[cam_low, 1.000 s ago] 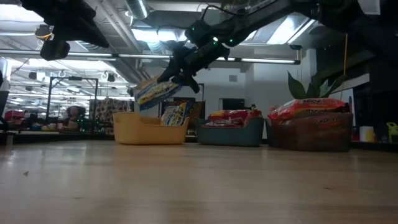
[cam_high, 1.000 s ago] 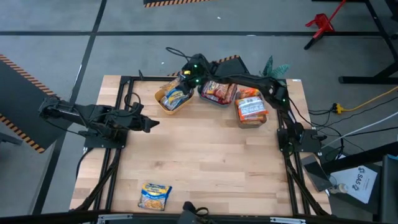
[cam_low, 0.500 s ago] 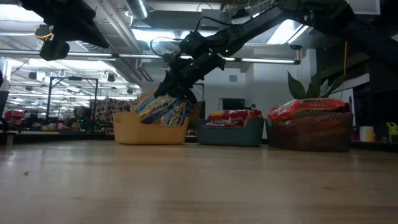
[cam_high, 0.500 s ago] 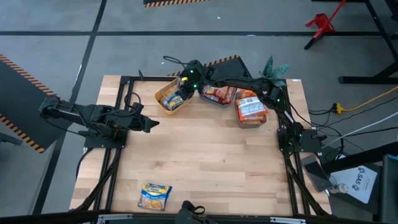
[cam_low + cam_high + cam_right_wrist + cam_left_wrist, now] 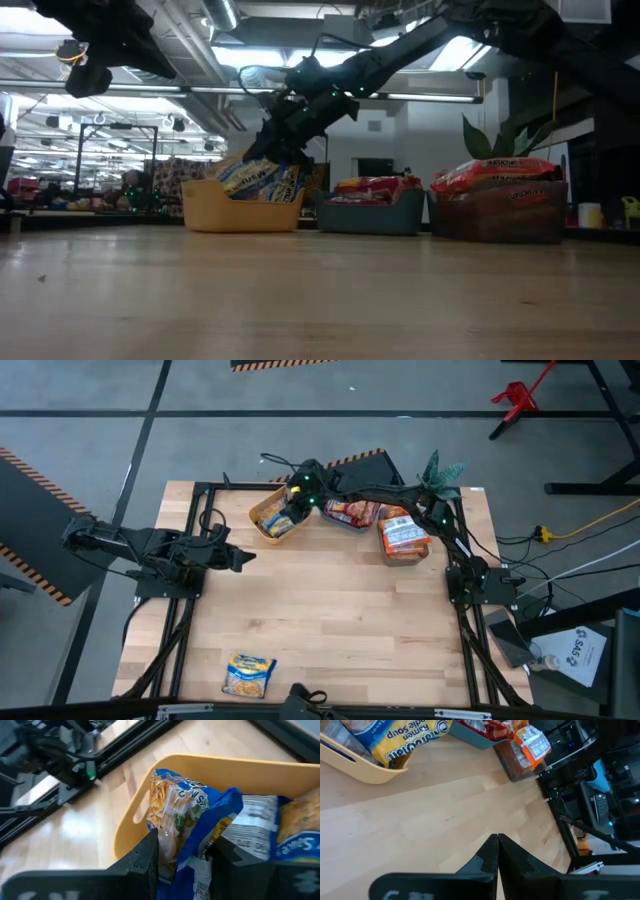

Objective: Sort Maruchan noodles
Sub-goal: Put the top blue noodle pack into the yellow bin, then put the blue noodle pack into the yellow bin

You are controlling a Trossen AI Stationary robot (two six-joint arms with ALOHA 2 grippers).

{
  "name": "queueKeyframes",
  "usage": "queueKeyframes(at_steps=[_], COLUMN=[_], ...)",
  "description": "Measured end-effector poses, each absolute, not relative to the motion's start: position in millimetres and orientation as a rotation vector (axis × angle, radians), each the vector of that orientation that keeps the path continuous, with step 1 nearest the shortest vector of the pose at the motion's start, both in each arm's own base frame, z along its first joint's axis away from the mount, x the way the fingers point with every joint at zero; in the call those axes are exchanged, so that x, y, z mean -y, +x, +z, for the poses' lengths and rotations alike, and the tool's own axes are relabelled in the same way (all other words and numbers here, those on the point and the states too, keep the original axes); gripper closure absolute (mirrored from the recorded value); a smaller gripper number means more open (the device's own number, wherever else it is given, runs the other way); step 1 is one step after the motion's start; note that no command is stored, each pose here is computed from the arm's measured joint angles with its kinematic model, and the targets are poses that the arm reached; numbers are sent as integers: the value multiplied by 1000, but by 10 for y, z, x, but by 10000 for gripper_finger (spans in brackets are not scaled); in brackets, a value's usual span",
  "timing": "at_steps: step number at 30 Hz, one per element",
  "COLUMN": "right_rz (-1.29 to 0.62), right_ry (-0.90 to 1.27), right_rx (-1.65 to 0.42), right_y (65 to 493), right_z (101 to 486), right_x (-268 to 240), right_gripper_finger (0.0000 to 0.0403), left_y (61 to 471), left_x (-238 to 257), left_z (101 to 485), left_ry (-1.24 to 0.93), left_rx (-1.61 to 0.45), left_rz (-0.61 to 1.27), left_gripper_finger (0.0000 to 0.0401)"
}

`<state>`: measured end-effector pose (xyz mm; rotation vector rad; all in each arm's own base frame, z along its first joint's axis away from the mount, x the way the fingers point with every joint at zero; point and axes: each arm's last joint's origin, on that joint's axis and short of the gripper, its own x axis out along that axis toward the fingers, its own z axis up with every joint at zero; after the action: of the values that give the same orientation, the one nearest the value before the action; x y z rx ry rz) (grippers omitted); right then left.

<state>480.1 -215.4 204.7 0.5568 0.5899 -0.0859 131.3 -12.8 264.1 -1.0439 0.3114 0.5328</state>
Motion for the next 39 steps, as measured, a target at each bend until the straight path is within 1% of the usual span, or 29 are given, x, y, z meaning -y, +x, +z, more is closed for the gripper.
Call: queueKeyframes(at_steps=[3, 6, 8, 11, 15, 19, 22, 25, 29, 32, 35, 37, 39], right_rz=[-117, -97, -104, -141, -224, -304, -354, -366, -317, -238, -182, -149, -133], right_ry=[546, 547, 541, 512, 474, 436, 396, 352, 347, 409, 574, 616, 612], right_rx=[-592, -594, -597, -597, -596, -603, -596, -589, -623, -665, -679, -694, -707], right_y=[4798, 4798, 4796, 4796, 4791, 4786, 4798, 4806, 4778, 4702, 4558, 4476, 4418], right_z=[2046, 2046, 2043, 2042, 2040, 2069, 2221, 2464, 2818, 3060, 3248, 3402, 3528], right_x=[2162, 2156, 2158, 2167, 2196, 2219, 2243, 2254, 2162, 2044, 1870, 1734, 1581], right_gripper_finger=[302, 289, 270, 231, 181, 153, 149, 153, 160, 164, 168, 171, 175], left_y=[1312, 1312, 1311, 1310, 1304, 1301, 1303, 1305, 1308, 1337, 1369, 1390, 1408], left_x=[124, 124, 122, 121, 120, 121, 125, 139, 204, 332, 528, 707, 914], left_z=[2641, 2641, 2640, 2639, 2630, 2626, 2624, 2621, 2611, 2573, 2500, 2449, 2390], left_ry=[-1039, -1038, -1036, -1034, -1029, -1027, -1033, -1048, -1104, -1145, -1135, -1114, -1095], left_rx=[-304, -303, -303, -301, -311, -316, -329, -362, -494, -633, -782, -865, -932], left_rz=[543, 544, 548, 551, 557, 558, 544, 508, 355, 237, 152, 97, 47], left_gripper_finger=[401, 401, 401, 401, 401, 401, 401, 401, 401, 401, 401, 401, 401])
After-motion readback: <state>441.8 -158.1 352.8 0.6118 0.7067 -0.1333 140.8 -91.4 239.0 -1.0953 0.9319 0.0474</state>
